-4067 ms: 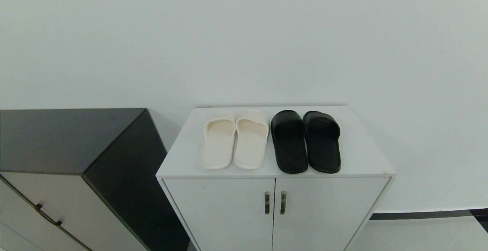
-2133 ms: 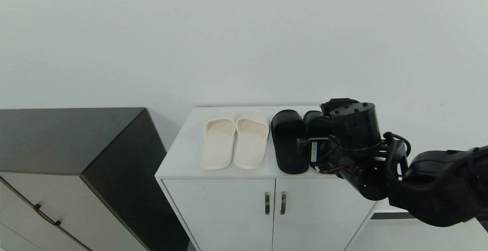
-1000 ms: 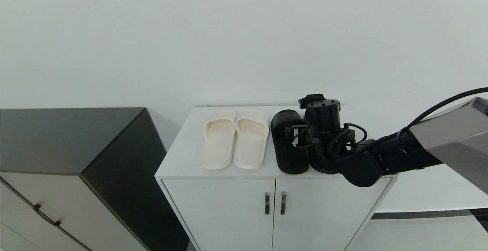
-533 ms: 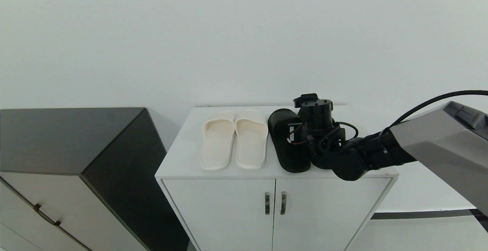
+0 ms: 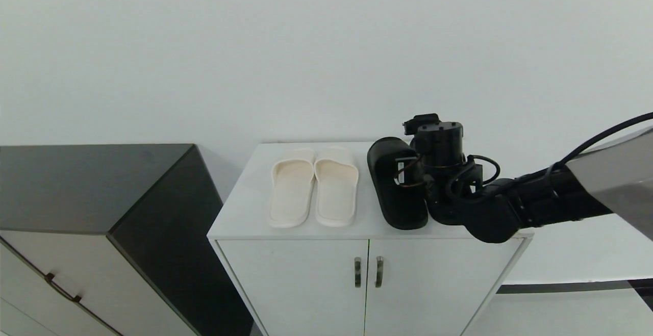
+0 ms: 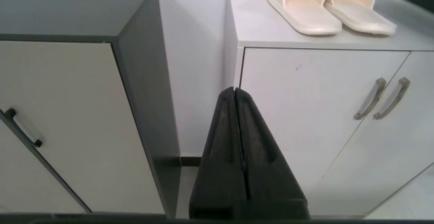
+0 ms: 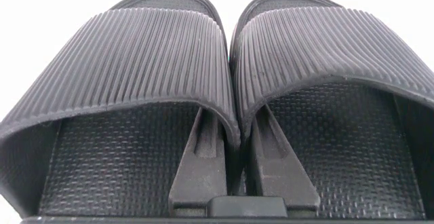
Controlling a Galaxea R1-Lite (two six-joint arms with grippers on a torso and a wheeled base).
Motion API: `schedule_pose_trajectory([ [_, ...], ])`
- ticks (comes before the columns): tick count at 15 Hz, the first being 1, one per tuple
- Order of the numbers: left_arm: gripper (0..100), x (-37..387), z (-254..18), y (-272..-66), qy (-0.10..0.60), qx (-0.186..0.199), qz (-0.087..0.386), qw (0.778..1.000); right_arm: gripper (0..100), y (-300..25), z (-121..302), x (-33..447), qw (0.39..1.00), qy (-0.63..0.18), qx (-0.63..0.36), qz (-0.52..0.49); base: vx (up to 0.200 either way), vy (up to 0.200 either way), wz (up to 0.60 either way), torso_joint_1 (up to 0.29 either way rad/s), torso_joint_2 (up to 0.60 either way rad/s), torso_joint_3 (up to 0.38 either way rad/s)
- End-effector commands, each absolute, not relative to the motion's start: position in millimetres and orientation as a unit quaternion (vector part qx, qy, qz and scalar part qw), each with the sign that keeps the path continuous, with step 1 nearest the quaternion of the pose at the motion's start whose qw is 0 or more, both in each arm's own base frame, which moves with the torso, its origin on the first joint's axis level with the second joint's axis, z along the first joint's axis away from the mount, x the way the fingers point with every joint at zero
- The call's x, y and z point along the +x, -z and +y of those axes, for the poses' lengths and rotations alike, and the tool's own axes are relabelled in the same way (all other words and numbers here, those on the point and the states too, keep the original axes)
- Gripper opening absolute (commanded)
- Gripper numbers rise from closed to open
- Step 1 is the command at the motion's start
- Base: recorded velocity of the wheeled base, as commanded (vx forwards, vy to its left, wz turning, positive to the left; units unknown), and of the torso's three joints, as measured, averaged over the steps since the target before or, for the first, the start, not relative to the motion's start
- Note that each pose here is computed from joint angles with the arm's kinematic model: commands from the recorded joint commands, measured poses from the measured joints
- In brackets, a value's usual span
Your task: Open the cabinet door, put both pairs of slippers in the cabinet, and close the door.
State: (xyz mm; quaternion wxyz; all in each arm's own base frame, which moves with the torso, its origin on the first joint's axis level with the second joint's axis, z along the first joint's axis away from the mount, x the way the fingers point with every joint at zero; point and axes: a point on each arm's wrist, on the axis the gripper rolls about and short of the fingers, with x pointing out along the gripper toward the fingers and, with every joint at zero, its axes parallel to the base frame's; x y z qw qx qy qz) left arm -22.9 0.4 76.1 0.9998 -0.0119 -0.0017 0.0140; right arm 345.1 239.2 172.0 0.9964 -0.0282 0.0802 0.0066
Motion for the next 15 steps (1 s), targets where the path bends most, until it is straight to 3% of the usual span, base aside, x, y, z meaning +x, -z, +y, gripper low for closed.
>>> schedule_pose_trajectory([
  [1,0,-22.8,0.4,-76.1,-0.014,-0.012,-0.001,1.000,0,-200.7,224.9,292.5,0.996,-0.039,-0.024,0.072,0.000,0.000,0.00,0.000,0.00,0.000],
  [7,0,-22.8,0.3,-76.1,-0.012,-0.010,-0.001,1.000,0,-190.6,195.6,175.4,0.971,-0.204,-0.049,0.112,0.000,0.000,0.00,0.000,0.00,0.000],
  [15,0,-22.8,0.3,-75.9,-0.012,-0.009,0.000,1.000,0,-178.0,195.1,165.2,0.958,-0.244,-0.063,0.137,0.000,0.000,0.00,0.000,0.00,0.000],
])
